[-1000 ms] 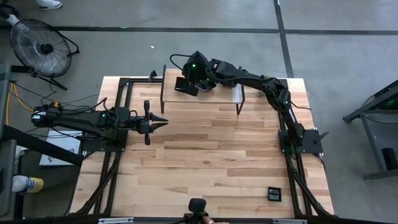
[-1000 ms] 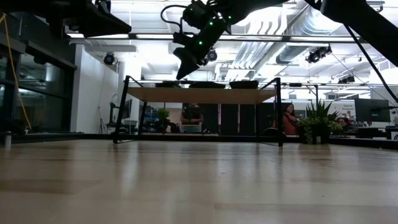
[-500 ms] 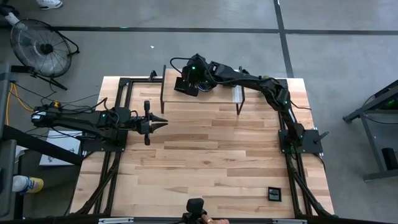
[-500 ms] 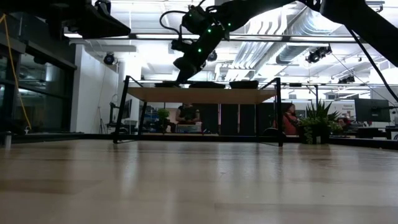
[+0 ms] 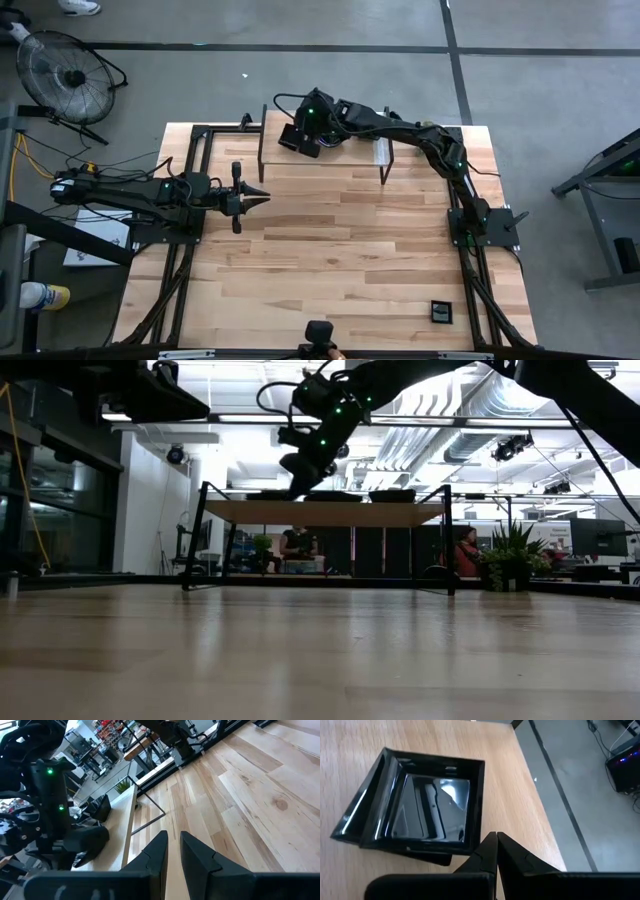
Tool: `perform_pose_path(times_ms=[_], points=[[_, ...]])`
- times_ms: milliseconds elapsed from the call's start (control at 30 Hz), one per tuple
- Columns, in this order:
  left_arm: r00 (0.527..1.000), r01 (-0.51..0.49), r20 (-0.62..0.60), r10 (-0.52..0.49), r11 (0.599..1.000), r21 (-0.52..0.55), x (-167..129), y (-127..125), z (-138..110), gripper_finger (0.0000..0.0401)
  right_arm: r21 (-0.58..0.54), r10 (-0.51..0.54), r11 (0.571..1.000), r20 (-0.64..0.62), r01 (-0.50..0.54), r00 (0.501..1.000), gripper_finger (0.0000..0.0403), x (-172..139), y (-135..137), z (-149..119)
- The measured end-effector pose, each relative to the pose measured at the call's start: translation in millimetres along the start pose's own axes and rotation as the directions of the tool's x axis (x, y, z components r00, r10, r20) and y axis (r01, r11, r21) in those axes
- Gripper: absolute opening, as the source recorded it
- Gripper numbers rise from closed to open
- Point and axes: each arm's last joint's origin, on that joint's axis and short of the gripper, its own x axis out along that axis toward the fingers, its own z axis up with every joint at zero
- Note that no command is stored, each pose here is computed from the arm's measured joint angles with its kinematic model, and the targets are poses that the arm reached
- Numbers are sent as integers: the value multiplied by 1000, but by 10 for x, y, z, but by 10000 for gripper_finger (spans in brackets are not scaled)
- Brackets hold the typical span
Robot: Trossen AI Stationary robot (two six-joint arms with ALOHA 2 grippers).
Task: Pick & Place Mini shaped plates
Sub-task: Stack the square plate on top of the other square plates on the shelf
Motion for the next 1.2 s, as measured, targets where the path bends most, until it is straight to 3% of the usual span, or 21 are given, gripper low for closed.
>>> perform_pose_path(times_ms=[167,367,667,1200], points=[[1000,0,0,0,1000,0,0,0,0,46,8,2,1000,-14,-2,1000,0,-2,3,-13],[1000,0,0,0,1000,0,0,0,-1,46,31,-101,994,-5,101,995,0,-102,-59,45],[1000,0,-1,0,1000,0,0,0,-1,46,82,57,995,74,-63,996,0,-213,-48,109],[1000,0,0,0,1000,0,0,0,0,46,116,-10,993,67,2,998,0,-144,-77,65]])
